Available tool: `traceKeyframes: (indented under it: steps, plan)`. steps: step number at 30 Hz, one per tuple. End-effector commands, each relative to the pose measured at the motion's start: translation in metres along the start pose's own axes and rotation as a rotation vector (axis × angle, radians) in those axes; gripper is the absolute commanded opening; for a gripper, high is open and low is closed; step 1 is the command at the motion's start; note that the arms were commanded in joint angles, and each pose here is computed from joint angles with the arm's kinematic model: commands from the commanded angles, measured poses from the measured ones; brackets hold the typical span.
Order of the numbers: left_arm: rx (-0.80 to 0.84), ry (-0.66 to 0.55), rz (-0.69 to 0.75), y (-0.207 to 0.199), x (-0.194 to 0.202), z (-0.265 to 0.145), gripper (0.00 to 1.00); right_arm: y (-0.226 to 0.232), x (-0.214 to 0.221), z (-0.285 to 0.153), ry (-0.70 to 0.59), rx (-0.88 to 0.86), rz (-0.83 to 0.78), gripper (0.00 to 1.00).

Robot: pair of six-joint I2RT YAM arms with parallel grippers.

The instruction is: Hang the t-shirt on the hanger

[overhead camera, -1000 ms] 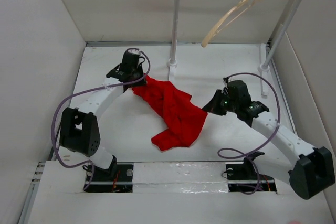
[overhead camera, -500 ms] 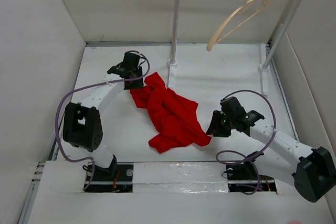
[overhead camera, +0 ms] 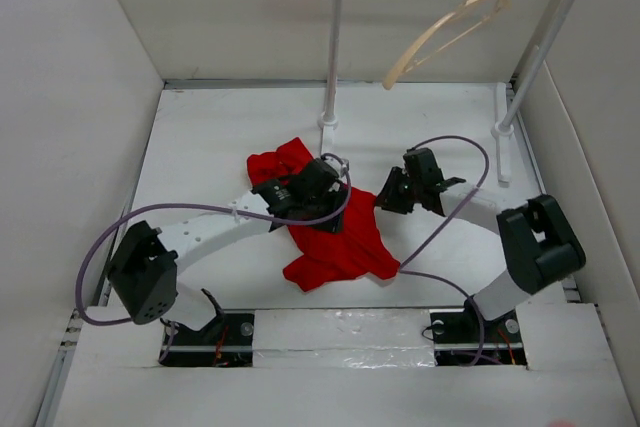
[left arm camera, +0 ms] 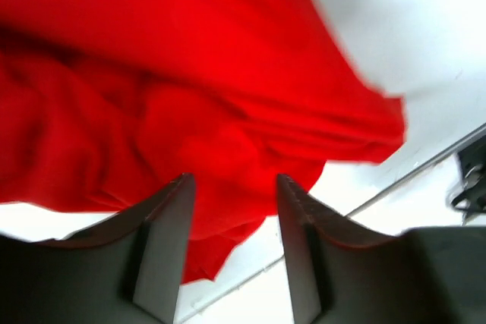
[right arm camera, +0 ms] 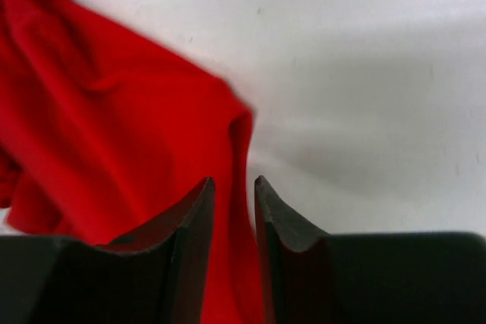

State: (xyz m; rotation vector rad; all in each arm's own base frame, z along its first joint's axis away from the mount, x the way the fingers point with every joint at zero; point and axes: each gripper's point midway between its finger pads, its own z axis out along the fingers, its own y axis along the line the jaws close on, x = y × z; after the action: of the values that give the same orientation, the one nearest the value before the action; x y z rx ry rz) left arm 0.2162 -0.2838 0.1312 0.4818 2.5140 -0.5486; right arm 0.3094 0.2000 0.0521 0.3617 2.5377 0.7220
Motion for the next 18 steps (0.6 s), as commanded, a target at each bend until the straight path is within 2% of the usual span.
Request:
traceKeyframes:
  steps: [1, 2, 5, 7, 8, 9, 10, 11, 18]
  plan:
    - [0.076, 0.075, -0.095, -0.011, 0.027, 0.013, 0.45, 0.033, -0.048, 0.015, -0.145, -0.103, 0.008, 0.41]
    - [0.068, 0.092, -0.1, -0.009, 0.032, 0.017, 0.5, 0.033, -0.05, 0.02, -0.145, -0.099, 0.012, 0.44]
    - [0.032, 0.149, -0.104, 0.001, 0.051, 0.027, 0.5, 0.026, -0.047, 0.035, -0.124, -0.078, 0.039, 0.47]
    - [-0.012, 0.185, -0.103, 0.012, 0.065, 0.034, 0.46, 0.025, -0.043, 0.043, -0.118, -0.074, 0.057, 0.39]
    - [-0.039, 0.21, -0.105, 0.019, 0.073, 0.038, 0.35, 0.024, -0.042, 0.045, -0.12, -0.075, 0.062, 0.33]
    - [-0.065, 0.22, -0.106, 0.024, 0.079, 0.04, 0.24, 0.026, -0.041, 0.047, -0.124, -0.08, 0.061, 0.18]
    - [-0.091, 0.231, -0.111, 0.031, 0.085, 0.041, 0.15, 0.025, -0.042, 0.049, -0.13, -0.074, 0.063, 0.1]
    - [-0.111, 0.241, -0.112, 0.035, 0.089, 0.039, 0.0, 0.026, -0.044, 0.049, -0.137, -0.076, 0.062, 0.02]
    - [-0.263, 0.222, -0.101, 0.062, 0.082, 0.01, 0.0, 0.059, -0.112, 0.013, -0.35, -0.081, -0.027, 0.0]
